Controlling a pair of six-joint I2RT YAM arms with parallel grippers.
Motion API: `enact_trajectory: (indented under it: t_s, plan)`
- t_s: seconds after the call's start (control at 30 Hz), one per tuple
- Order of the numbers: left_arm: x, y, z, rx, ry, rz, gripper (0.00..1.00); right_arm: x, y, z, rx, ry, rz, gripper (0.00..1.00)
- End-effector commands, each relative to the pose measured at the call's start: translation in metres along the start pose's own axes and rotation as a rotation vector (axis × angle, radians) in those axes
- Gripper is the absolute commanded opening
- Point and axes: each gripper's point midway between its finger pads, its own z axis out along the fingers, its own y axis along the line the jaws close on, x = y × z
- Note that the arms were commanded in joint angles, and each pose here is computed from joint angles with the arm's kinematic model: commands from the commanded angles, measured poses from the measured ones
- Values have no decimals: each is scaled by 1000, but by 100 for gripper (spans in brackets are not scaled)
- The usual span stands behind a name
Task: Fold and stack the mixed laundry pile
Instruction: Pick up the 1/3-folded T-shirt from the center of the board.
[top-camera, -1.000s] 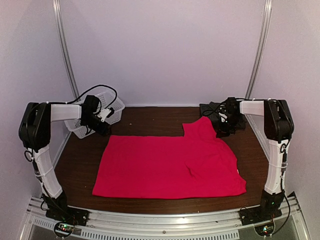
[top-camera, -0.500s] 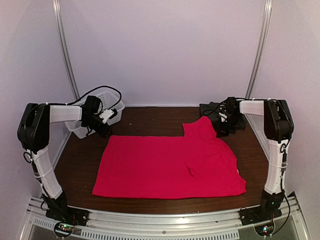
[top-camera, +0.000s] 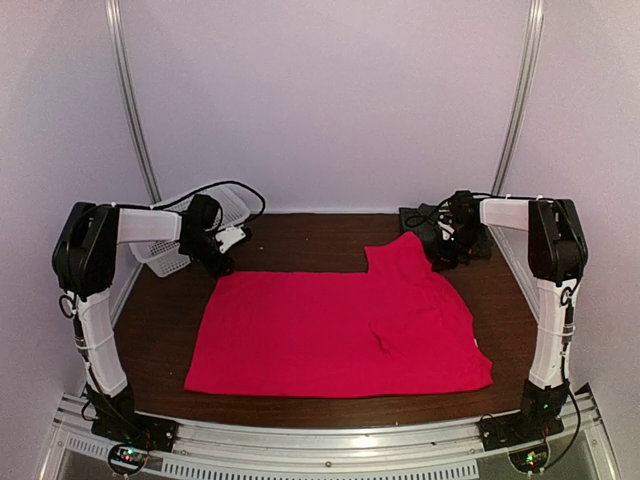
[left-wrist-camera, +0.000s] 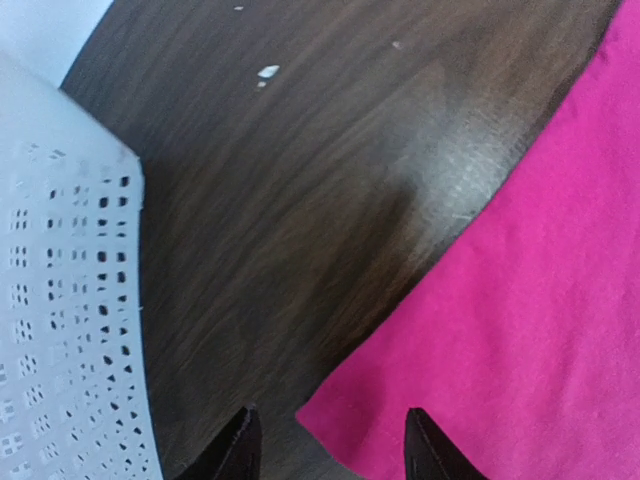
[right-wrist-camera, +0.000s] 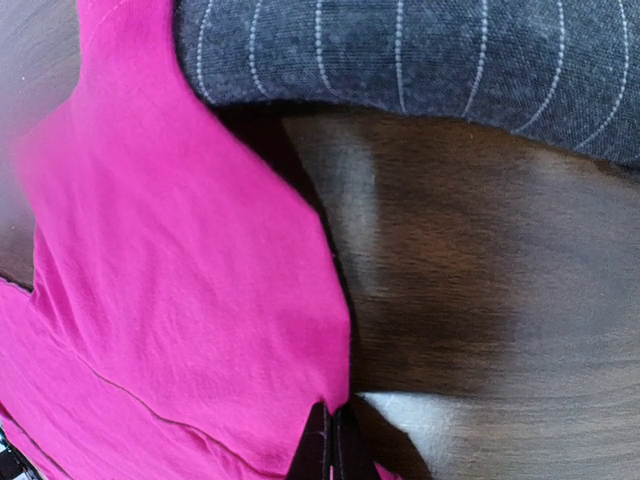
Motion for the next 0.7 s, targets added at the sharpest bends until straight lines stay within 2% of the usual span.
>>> enact_trajectory:
  t_s: [0.0,0.4,0.67]
  plan:
    - [1,6,12,-32,57,89,50,-6,8,-13,-15,-30,1,0]
    - [2,14,16,-44,74,71,51,-3,6,-13,-6,-20,0,0]
    - [23,7,27,3,155,78,50,-6,7,-14,-5,-24,-2,0]
